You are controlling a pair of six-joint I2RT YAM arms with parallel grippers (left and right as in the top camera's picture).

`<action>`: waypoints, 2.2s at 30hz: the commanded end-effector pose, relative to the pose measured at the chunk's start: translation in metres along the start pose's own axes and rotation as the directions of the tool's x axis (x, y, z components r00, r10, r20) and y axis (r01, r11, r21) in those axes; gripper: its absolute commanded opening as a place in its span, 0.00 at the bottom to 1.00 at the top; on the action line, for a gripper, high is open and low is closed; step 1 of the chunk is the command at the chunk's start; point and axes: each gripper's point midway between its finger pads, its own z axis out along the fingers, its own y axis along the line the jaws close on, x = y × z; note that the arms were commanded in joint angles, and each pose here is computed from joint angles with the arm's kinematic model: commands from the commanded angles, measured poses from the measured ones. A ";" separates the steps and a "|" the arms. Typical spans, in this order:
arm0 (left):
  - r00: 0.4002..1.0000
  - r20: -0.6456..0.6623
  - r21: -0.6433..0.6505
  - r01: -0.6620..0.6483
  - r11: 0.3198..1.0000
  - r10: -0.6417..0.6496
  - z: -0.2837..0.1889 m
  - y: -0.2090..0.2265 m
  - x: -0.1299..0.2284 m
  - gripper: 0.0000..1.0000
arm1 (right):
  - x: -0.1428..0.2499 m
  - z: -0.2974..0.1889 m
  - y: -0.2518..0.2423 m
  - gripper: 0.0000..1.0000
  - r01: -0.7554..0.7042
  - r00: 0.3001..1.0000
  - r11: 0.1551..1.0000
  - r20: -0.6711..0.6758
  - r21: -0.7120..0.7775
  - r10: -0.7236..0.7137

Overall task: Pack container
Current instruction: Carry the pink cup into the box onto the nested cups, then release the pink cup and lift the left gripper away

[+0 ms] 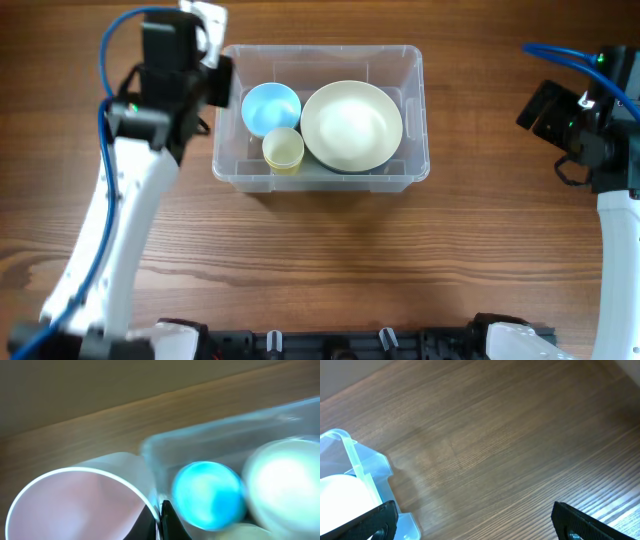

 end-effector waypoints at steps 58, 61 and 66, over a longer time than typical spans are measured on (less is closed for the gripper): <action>0.944 -0.287 0.096 0.194 0.976 -0.159 0.008 -0.069 0.052 0.77 | -0.007 -0.002 -0.002 1.00 -0.017 1.000 1.000 0.018 0.013 0.017; 0.921 -0.233 0.000 0.321 0.947 -0.312 0.006 -0.016 0.043 0.85 | -0.007 -0.002 -0.002 1.00 -0.017 1.000 1.000 0.018 0.013 0.017; 0.862 -0.178 -0.151 0.453 0.879 -0.475 0.002 0.067 0.054 0.93 | -0.007 -0.002 -0.002 1.00 -0.017 1.000 1.000 0.018 0.013 0.017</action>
